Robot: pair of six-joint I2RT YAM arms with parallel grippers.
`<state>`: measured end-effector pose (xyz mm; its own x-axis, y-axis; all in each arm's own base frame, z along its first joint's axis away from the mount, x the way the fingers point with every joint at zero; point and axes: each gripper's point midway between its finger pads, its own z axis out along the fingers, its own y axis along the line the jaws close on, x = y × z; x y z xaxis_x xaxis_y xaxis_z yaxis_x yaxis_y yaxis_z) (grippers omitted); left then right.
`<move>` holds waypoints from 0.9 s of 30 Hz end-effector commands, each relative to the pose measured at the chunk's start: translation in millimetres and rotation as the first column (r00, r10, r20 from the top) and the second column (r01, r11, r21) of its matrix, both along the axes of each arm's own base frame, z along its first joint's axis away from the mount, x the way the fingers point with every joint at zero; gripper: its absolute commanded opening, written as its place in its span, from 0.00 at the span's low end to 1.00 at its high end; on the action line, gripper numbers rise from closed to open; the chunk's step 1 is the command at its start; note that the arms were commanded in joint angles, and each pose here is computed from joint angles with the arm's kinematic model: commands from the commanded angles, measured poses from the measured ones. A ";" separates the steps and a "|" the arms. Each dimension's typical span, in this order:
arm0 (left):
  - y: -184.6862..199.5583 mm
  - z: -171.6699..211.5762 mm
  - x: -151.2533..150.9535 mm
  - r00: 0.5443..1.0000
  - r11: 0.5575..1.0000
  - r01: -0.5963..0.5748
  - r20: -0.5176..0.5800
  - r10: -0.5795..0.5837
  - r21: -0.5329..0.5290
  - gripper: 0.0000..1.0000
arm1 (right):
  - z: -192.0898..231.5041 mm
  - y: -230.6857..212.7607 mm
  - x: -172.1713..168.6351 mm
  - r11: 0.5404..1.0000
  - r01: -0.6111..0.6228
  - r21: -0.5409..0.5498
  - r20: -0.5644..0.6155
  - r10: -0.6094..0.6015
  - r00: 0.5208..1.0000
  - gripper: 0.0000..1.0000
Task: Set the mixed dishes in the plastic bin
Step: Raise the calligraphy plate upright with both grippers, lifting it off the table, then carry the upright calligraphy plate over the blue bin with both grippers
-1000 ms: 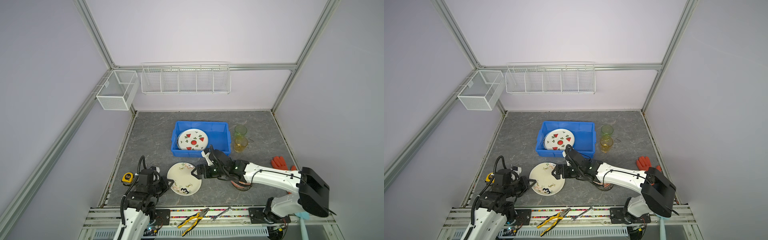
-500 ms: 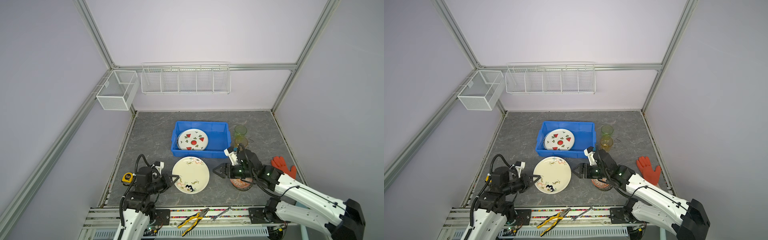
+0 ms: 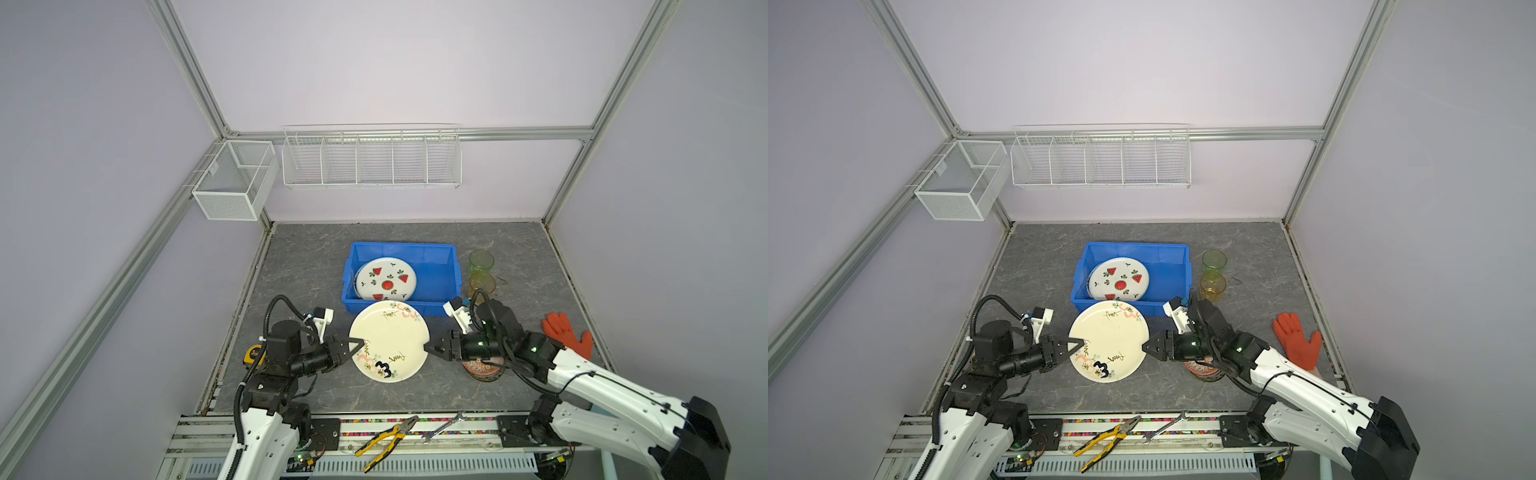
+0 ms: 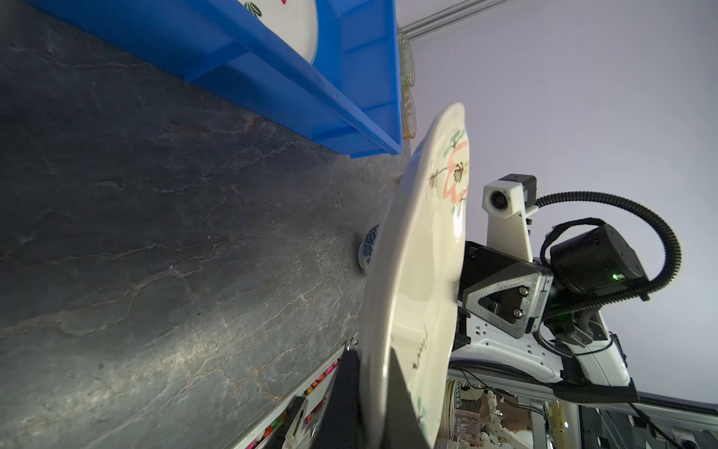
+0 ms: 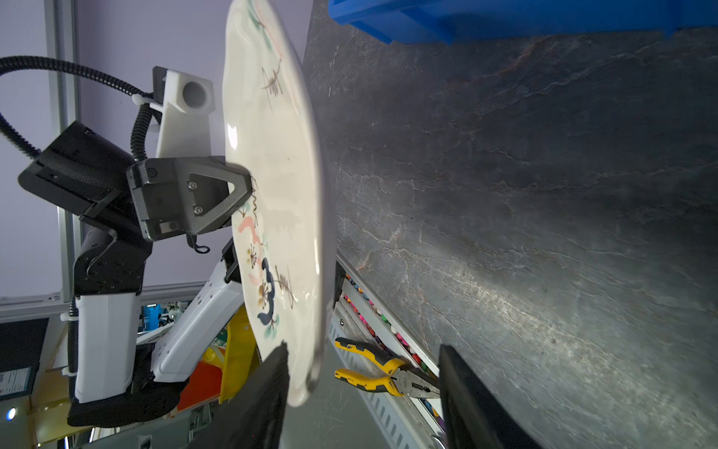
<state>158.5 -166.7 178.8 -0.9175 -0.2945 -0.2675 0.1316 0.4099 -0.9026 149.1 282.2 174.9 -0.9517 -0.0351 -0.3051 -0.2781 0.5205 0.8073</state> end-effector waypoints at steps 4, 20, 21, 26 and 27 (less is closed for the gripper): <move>-7.7 40.8 -1.7 0.989 0.997 0.068 0.132 -0.061 -0.046 0.00 | 27.1 21.3 8.5 0.994 -0.031 0.105 0.029 0.028 0.999 0.56; -8.6 38.0 1.4 0.992 0.996 0.052 0.116 -0.044 -0.067 0.00 | 27.4 37.9 18.4 0.994 -0.007 0.107 0.035 0.004 0.999 0.16; -8.5 37.5 2.0 0.992 0.996 0.049 0.117 -0.040 -0.071 0.00 | 27.7 36.3 19.5 0.995 0.001 0.102 0.038 -0.005 0.999 0.07; -8.0 35.9 2.7 0.992 0.996 0.041 0.119 -0.031 -0.074 0.00 | 31.4 29.4 22.4 0.996 0.033 0.088 0.060 -0.038 0.997 0.07; -7.7 33.2 2.7 0.993 0.997 0.039 0.114 -0.031 -0.068 0.04 | 32.3 28.7 22.5 0.995 0.036 0.089 0.062 -0.041 0.997 0.06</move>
